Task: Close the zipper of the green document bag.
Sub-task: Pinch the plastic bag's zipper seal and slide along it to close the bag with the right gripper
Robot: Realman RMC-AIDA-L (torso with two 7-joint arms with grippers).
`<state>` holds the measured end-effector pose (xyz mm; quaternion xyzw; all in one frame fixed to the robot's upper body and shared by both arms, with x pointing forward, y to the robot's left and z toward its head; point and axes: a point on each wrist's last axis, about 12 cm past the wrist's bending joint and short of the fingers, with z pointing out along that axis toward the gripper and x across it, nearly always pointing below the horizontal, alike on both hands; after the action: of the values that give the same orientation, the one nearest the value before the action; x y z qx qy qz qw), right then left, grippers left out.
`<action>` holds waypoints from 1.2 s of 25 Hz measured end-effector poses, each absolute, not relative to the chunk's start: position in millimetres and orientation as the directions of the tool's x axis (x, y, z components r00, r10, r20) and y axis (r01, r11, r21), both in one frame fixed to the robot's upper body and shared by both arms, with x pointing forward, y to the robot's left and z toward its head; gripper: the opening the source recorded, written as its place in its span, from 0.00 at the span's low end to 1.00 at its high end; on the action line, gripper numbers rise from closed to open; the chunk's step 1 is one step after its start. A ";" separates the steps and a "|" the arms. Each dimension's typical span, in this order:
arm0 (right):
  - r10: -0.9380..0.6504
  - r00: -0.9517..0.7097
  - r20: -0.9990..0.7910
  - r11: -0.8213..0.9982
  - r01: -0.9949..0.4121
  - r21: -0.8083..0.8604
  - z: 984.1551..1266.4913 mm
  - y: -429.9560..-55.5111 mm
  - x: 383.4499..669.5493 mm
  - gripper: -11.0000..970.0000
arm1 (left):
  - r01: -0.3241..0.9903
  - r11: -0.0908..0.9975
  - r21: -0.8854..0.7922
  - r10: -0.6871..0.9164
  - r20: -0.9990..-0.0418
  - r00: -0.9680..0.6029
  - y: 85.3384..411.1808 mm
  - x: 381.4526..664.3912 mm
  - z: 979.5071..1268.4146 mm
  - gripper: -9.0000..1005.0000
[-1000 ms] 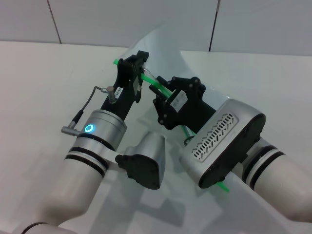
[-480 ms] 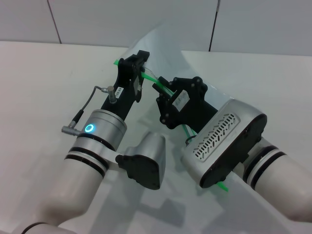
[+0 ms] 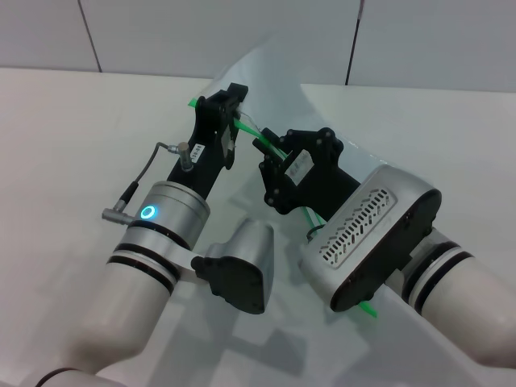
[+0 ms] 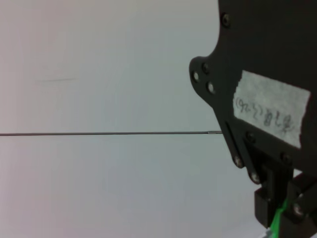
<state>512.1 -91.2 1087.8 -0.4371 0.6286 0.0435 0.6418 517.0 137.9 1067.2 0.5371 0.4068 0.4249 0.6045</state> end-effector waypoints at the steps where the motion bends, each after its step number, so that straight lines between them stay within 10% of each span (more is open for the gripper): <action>1: -0.494 0.206 -0.845 0.614 -0.605 -0.506 1087.8 -91.2 512.1 0.10 | -0.077 0.062 0.995 0.951 -0.035 0.308 137.9 517.0 1067.2 0.06; 30: -0.515 0.170 -0.840 0.622 -0.601 -0.503 1078.1 -100.9 514.0 0.09 | -0.099 0.169 0.981 0.955 -0.138 0.262 145.8 518.2 1072.4 0.06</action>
<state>514.0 -100.9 1078.1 -0.4336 0.6433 0.0339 0.6301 518.2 145.8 1072.4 0.4884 0.4380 0.4208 0.6266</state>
